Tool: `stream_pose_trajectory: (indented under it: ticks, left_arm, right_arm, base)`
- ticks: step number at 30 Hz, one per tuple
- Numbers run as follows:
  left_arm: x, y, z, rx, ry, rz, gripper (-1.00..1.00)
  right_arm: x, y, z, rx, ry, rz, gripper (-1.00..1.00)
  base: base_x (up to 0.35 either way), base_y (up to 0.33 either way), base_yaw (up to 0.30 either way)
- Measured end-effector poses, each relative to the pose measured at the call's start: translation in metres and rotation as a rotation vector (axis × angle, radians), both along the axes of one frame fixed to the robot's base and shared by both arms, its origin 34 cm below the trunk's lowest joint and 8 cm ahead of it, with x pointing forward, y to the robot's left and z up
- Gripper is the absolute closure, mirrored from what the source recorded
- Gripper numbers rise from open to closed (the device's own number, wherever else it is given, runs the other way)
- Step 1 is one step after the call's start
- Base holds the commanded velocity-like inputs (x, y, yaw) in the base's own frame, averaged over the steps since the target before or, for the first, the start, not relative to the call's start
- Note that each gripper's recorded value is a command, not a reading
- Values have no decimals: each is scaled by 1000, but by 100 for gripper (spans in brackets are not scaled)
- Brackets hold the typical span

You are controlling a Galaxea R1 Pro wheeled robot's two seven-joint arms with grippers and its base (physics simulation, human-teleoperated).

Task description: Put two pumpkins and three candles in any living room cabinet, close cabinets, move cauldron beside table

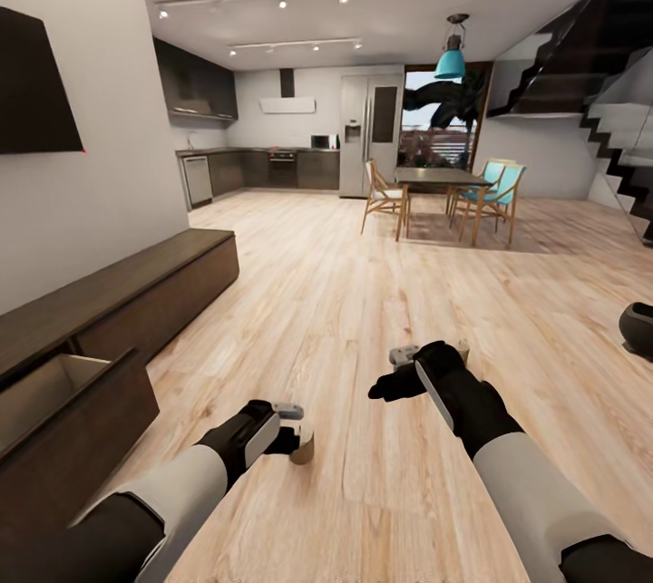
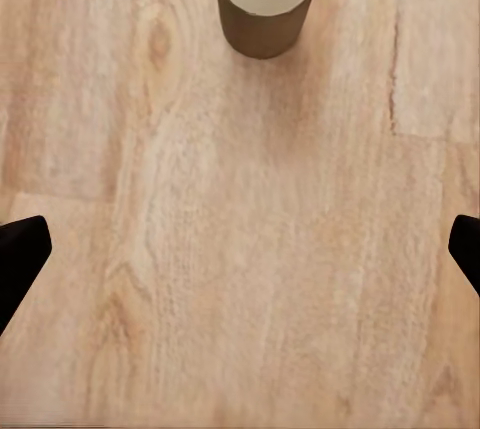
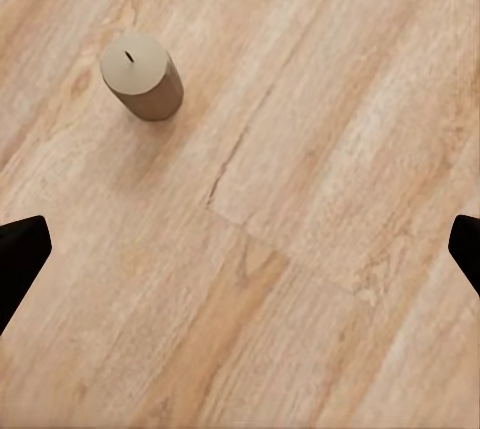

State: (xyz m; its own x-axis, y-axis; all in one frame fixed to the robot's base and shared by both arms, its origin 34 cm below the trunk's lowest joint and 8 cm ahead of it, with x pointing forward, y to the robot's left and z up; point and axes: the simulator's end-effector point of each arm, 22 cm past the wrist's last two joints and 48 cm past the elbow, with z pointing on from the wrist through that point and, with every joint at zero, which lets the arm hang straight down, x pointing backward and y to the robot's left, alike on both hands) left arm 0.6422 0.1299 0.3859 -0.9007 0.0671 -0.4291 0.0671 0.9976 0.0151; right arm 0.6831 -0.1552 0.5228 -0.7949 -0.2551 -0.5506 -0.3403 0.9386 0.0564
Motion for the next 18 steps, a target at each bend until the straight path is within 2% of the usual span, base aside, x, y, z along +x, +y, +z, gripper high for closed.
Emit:
stream_pose_trajectory:
  ticks: [3,6,8,11,12,13,14,18]
  left_arm:
    - [-1,-1,-7,-14,14,15,-100]
    - [-3,-6,-14,-52,32,20,-100]
    - [-5,-17,-18,-109,44,7,-100]
    - [-7,-29,-23,-161,57,-10,-100]
    - [-7,-35,-24,-193,58,-21,-100]
    - [-7,-38,-26,-206,60,-26,-100]
    - [-6,-38,-27,-239,56,-31,-100]
    - [-7,-35,-37,-242,68,-26,-100]
  right_arm:
    - [0,0,-8,0,12,0,-100]
    - [0,0,-15,0,24,0,-100]
    - [0,0,-20,0,33,0,-100]
    - [0,0,-28,0,45,0,-100]
    - [0,0,-31,0,49,0,-100]
    - [0,0,-33,0,53,0,-100]
    - [0,0,-36,0,57,0,-100]
    - [0,0,-46,0,74,0,-100]
  base:
    - [0,0,0]
    - [0,0,0]
    - [0,0,0]
    - [0,0,0]
    - [0,0,0]
    - [0,0,0]
    - [0,0,0]
    - [0,0,0]
